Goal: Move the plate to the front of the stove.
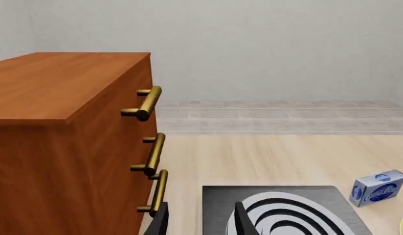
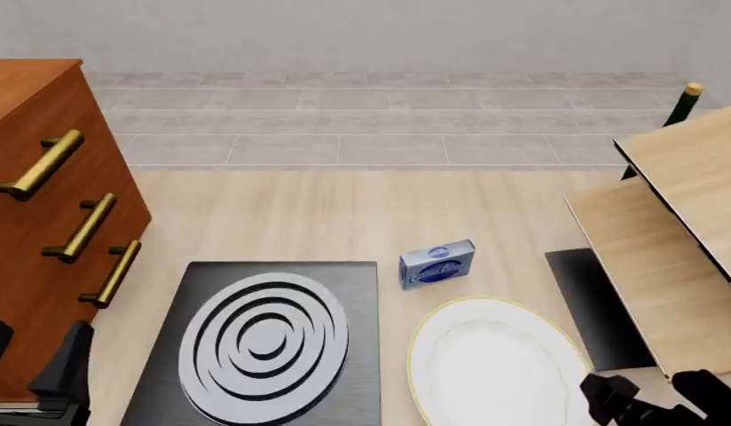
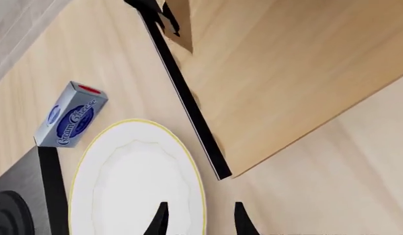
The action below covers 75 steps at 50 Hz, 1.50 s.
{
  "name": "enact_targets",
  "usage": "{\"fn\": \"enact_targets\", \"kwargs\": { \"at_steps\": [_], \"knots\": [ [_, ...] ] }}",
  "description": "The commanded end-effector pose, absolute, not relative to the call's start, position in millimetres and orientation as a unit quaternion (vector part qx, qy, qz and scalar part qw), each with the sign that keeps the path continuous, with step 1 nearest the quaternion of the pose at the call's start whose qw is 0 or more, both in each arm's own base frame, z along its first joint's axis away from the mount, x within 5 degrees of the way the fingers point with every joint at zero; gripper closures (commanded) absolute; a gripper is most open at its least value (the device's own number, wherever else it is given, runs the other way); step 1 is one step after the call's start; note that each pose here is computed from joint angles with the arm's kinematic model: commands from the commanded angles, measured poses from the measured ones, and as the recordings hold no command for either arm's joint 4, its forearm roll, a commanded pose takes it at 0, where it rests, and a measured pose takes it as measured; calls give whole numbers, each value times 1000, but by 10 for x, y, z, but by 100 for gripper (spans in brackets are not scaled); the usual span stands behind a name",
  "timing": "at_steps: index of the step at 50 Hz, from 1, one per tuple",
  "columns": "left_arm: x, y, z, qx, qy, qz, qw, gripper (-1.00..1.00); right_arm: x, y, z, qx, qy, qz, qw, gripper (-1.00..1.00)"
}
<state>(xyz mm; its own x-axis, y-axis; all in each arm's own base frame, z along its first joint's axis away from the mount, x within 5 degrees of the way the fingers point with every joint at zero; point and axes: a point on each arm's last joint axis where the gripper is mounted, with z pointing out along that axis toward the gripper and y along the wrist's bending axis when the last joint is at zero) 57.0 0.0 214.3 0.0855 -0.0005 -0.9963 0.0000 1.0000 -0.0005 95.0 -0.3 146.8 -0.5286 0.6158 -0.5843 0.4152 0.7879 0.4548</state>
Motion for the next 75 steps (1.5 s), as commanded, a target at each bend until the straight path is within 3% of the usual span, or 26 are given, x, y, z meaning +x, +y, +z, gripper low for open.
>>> {"fn": "enact_targets", "kwargs": {
  "at_steps": [1, 41, 63, 64, 75],
  "knots": [
    [570, 0, 2143, 0, 676, 0, 737, -100, 931, 25, 1464, 293, 868, 138, 376, -100],
    [570, 0, 2143, 0, 676, 0, 737, -100, 1351, 70, 1115, 294, 877, 139, 353, -100],
    [570, 0, 2143, 0, 676, 0, 737, -100, 1369, 97, 1078, 292, 879, 143, 348, -100],
    [570, 0, 2143, 0, 676, 0, 737, -100, 1370, 92, 1075, 290, 880, 141, 348, 100],
    [570, 0, 2143, 0, 676, 0, 737, -100, 1139, 53, 1353, 274, 877, 135, 370, 100]
  ]
}}
